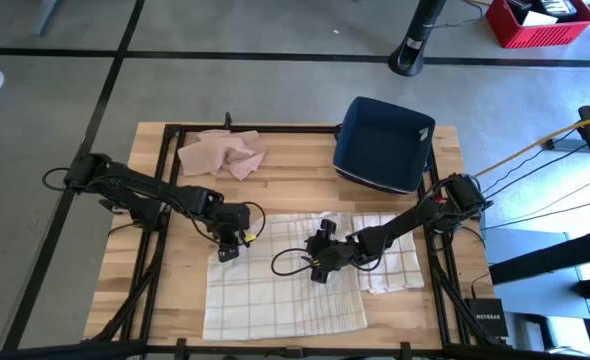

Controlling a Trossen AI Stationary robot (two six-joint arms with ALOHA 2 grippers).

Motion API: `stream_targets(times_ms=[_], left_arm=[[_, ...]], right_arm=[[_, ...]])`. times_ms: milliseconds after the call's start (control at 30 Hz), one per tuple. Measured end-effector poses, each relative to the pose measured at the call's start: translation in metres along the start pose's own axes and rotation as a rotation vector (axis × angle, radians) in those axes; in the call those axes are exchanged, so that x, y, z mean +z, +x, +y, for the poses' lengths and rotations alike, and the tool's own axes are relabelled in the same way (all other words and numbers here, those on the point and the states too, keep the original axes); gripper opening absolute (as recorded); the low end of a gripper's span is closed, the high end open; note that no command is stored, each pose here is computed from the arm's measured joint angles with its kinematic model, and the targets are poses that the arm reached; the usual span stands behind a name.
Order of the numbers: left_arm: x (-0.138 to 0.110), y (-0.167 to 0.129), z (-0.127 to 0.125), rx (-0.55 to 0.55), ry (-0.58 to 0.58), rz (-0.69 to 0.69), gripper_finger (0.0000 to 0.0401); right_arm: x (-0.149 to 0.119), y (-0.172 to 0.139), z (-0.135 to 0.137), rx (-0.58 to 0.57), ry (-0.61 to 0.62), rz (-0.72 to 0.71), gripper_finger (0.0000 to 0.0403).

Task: Fold towel
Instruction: Fold the white with grey-stripe towel

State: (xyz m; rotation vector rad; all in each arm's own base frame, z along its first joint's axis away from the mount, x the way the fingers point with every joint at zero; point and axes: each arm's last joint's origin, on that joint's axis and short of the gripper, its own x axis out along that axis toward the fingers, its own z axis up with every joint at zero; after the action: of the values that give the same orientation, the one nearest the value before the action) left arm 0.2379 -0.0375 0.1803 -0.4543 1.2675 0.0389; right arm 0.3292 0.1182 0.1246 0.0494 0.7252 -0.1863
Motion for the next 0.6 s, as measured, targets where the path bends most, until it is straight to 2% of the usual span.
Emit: stream_targets(times_ms=[167,300,433,600], left_arm=[[0.001,-0.009,-0.002,0.001,-0.019,-0.039,0.013],[0.001,-0.009,0.002,0.094,-0.038,-0.072,0.013],[-0.006,-0.011,0.009,0.251,-0.093,-0.047,0.013],[-0.026,-0.013,0.023,0.471,-0.262,0.051,0.013]], right_arm=[[0.0,0.0,0.0,0.0,0.001,-0.001,0.0234],[0.0,0.0,0.0,0.001,0.001,-0.001,0.0234],[0.0,0.0,0.0,0.001,0.002,-0.001,0.0234],[0.0,0.0,0.0,0.001,0.003,-0.001,0.0234]])
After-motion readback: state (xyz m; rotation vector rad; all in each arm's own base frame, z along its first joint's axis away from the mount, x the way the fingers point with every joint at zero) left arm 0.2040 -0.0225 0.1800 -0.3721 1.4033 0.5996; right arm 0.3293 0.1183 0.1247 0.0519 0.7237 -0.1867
